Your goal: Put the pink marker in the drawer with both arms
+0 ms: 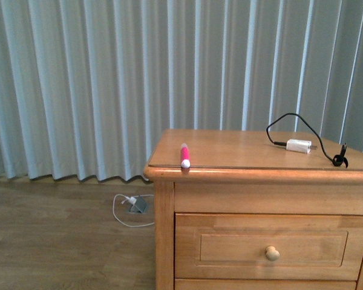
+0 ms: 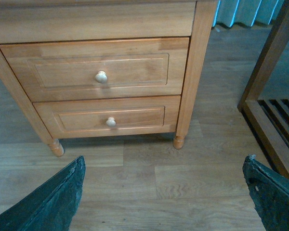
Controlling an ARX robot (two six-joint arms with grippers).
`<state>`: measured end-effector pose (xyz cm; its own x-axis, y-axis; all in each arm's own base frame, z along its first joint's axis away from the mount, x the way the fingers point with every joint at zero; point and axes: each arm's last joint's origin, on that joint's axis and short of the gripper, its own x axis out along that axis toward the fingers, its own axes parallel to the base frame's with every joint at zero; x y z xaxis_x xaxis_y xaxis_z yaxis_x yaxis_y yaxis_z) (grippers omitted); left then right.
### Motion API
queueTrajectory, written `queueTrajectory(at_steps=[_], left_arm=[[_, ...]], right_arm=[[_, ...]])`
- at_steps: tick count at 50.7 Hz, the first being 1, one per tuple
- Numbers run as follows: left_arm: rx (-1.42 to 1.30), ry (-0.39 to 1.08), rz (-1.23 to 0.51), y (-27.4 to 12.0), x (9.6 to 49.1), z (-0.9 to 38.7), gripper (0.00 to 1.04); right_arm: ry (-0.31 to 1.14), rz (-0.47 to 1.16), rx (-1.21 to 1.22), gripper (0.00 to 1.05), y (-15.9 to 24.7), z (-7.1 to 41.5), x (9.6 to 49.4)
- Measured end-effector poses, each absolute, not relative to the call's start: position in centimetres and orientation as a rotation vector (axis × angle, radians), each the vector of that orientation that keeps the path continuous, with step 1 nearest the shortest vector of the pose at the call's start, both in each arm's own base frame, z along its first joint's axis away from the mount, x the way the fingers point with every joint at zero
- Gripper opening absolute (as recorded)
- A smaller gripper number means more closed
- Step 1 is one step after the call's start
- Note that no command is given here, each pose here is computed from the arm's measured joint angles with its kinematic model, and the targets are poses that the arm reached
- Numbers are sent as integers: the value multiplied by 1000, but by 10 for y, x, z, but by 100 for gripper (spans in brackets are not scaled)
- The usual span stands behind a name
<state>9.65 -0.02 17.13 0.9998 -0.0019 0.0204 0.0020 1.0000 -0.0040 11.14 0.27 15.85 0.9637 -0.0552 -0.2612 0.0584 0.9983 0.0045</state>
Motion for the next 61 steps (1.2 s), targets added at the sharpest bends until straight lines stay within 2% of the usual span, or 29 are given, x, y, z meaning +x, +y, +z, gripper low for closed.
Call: queueTrajectory(at_steps=[10, 29, 42, 61], left_arm=[[-4, -20, -2, 0, 96, 171, 99], [-4, -20, -2, 0, 96, 171, 99], [-4, -20, -2, 0, 96, 171, 99], [-4, -20, -2, 0, 96, 171, 99]], right_arm=[[332, -9, 29, 96, 11, 166, 150], [472, 20, 12, 96, 42, 141, 265], [479, 38, -10, 96, 69, 118, 326], [416, 48, -37, 96, 95, 93, 389]])
